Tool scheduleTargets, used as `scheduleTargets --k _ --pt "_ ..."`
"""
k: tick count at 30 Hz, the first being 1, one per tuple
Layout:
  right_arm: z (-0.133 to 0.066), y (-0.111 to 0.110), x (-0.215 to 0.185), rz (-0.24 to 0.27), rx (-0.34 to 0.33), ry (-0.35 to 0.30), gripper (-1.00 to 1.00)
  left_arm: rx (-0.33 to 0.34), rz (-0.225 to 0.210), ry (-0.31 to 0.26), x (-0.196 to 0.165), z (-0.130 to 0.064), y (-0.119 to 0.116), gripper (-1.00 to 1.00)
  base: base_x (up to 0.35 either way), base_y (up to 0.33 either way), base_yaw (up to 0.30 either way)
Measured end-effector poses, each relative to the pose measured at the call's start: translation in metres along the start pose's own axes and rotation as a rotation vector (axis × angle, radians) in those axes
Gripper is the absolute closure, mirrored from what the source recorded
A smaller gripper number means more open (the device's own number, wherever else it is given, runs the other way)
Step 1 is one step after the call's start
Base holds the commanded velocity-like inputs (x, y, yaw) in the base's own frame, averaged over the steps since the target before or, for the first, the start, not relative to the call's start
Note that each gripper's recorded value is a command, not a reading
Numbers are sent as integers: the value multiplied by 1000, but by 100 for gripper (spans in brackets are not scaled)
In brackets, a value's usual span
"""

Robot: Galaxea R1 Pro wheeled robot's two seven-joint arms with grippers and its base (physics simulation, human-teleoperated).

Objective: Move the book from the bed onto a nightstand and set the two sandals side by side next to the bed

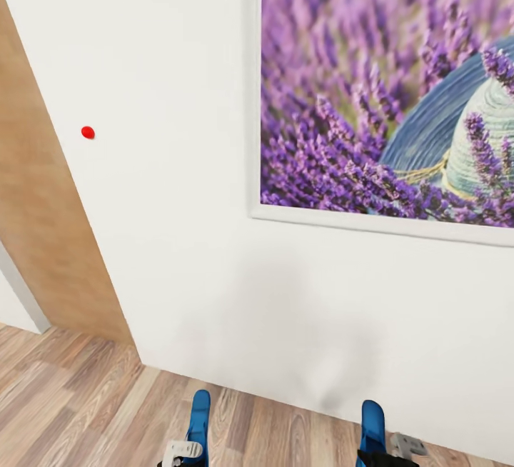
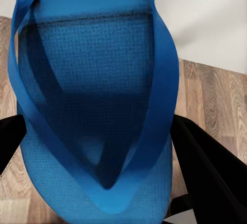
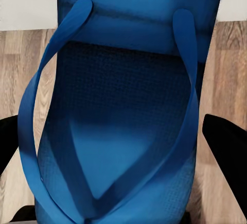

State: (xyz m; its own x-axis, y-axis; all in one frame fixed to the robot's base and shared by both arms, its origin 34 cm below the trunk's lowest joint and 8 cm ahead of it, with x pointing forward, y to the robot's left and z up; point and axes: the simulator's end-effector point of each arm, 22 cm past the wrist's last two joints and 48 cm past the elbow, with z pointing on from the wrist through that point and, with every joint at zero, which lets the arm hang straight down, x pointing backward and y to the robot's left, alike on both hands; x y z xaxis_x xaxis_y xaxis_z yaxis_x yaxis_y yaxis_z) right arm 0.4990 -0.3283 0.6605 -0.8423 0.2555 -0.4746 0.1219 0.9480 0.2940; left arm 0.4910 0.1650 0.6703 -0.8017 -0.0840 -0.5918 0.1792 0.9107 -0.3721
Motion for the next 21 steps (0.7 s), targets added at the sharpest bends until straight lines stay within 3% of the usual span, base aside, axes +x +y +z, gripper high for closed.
scheduleTargets --k 21 --pt "0 0 0 0 0 0 100 1 0 -2 0 0 0 100 46 0 277"
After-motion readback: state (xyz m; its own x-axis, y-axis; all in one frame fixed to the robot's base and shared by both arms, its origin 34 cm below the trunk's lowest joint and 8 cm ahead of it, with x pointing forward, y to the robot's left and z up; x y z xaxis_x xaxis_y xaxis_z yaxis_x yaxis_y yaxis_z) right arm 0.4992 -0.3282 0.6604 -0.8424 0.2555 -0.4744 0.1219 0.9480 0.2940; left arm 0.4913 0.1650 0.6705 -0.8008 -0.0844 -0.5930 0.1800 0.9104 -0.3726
